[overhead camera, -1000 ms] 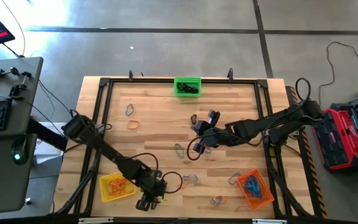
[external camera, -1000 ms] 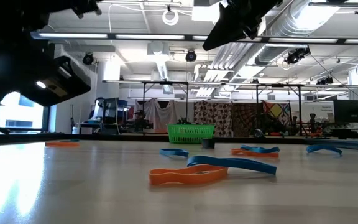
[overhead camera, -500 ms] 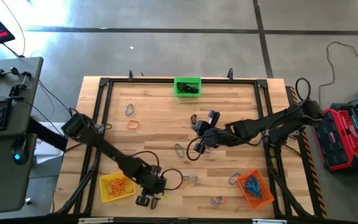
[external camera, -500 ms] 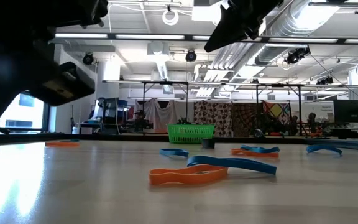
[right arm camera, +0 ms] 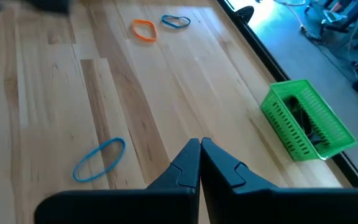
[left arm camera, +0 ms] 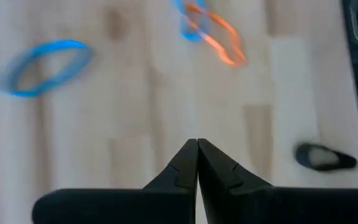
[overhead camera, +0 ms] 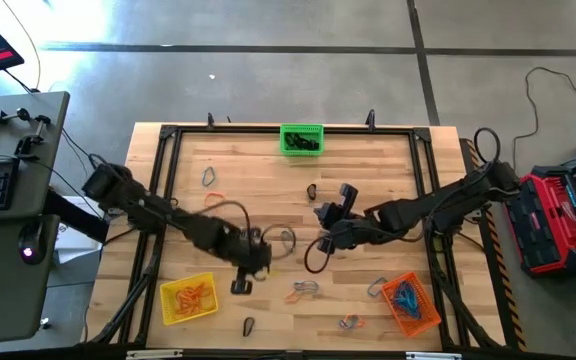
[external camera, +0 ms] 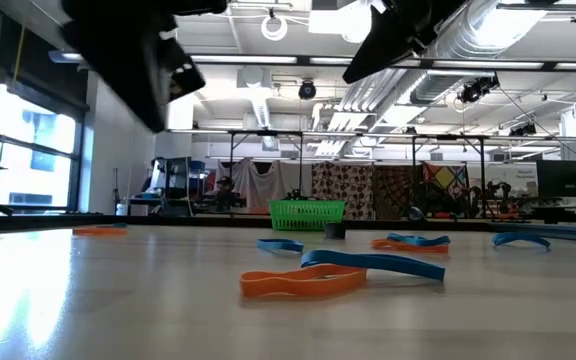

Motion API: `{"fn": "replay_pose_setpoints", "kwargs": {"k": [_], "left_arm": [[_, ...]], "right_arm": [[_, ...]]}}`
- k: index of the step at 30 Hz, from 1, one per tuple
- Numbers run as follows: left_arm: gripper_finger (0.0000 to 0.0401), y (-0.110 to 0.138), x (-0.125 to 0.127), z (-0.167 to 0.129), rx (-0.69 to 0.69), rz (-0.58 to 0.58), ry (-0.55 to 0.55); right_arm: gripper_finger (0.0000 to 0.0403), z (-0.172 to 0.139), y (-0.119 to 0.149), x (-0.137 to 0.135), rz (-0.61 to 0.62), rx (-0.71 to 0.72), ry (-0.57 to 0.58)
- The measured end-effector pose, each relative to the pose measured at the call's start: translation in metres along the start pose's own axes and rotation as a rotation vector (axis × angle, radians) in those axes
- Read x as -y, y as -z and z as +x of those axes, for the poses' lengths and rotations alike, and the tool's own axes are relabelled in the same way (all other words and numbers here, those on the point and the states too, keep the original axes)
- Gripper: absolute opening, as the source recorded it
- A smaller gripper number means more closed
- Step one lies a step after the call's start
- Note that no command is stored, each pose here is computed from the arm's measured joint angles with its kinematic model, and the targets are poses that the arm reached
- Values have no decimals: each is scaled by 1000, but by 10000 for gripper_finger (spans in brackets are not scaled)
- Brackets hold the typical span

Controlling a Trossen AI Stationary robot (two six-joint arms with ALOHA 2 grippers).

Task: Sort rubber bands into baskets
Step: Put the black rubber band into the green bin

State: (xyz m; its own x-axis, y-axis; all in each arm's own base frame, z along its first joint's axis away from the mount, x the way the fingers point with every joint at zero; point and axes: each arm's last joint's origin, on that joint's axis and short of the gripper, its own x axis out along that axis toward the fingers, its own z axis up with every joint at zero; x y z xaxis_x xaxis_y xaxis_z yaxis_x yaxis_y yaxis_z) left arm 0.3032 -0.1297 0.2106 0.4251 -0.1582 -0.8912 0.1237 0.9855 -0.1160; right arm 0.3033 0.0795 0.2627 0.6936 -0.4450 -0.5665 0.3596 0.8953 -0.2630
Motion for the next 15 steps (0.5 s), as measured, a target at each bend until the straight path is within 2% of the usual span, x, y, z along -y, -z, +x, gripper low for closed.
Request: {"fn": "replay_pose_setpoints", "kwargs": {"k": [4,7,10,15], "left_arm": [[0,-6,-21,-19,48,-50,-31],[0,-9,-23,-26,58,-30,88],[7,-6,-6,-21,27,16,201],[44,6,29,2,-37,109,228]], "right_arm": [[0,-5,5,-3,-5,-23,15],[0,-7,9,-4,6,-50,19],[0,-8,11,-6,13,-58,17],[0,-10,11,-7,15,-42,26]]}}
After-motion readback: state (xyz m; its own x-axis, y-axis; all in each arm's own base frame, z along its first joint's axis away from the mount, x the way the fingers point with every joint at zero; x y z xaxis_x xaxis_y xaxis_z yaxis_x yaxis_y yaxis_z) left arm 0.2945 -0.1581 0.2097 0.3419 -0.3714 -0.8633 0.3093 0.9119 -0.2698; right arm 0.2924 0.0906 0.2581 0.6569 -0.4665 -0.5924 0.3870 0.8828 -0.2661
